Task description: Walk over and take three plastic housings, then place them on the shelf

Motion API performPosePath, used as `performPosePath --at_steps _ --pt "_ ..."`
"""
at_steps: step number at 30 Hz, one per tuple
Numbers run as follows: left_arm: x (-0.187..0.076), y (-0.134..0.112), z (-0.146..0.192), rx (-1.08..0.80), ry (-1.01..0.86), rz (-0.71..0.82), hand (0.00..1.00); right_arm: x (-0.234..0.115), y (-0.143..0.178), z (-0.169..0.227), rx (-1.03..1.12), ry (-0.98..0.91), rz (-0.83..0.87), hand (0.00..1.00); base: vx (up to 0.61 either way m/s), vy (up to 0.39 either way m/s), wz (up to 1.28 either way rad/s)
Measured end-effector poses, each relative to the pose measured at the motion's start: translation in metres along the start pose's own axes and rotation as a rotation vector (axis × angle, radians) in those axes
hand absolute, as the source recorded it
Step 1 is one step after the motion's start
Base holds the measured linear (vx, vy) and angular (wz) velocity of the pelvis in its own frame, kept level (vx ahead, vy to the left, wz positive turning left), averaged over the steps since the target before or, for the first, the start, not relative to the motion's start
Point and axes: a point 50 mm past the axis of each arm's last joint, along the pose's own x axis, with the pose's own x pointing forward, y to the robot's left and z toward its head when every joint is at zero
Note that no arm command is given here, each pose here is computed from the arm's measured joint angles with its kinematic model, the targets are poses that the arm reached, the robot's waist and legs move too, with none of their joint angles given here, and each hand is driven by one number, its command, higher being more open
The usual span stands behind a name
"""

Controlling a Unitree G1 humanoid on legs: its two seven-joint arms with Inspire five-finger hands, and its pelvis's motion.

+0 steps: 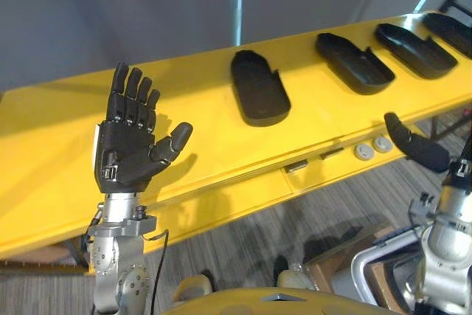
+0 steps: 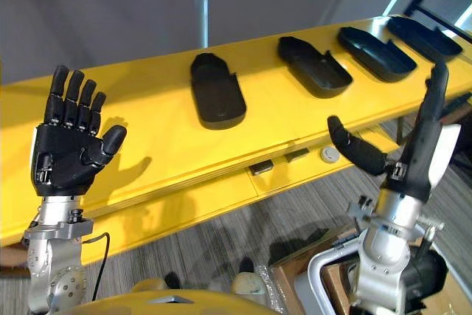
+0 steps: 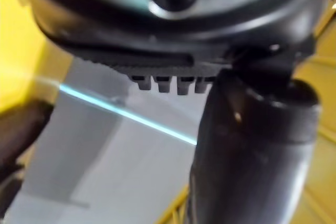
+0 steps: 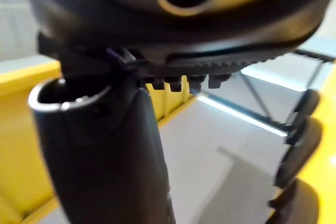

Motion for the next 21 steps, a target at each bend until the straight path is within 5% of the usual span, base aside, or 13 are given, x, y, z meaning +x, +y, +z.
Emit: performPosePath --at_steps 6,13,21 --pt "0.003 -0.036 -0.018 -0.155 0.034 -0.164 1.00 -0.042 -0.021 -0.011 0.104 0.210 -0.073 1.00 0.01 0.008 -0.72" --pt "0.023 -0.053 -0.038 -0.241 0.072 -0.179 1.00 -0.068 -0.034 -0.018 0.128 0.328 -0.089 1.00 0.03 -0.025 -0.69" --pt "0.023 -0.048 -0.049 -0.205 0.139 -0.034 1.00 -0.064 0.016 -0.008 0.386 0.292 0.110 1.00 -0.04 -0.013 -0.32"
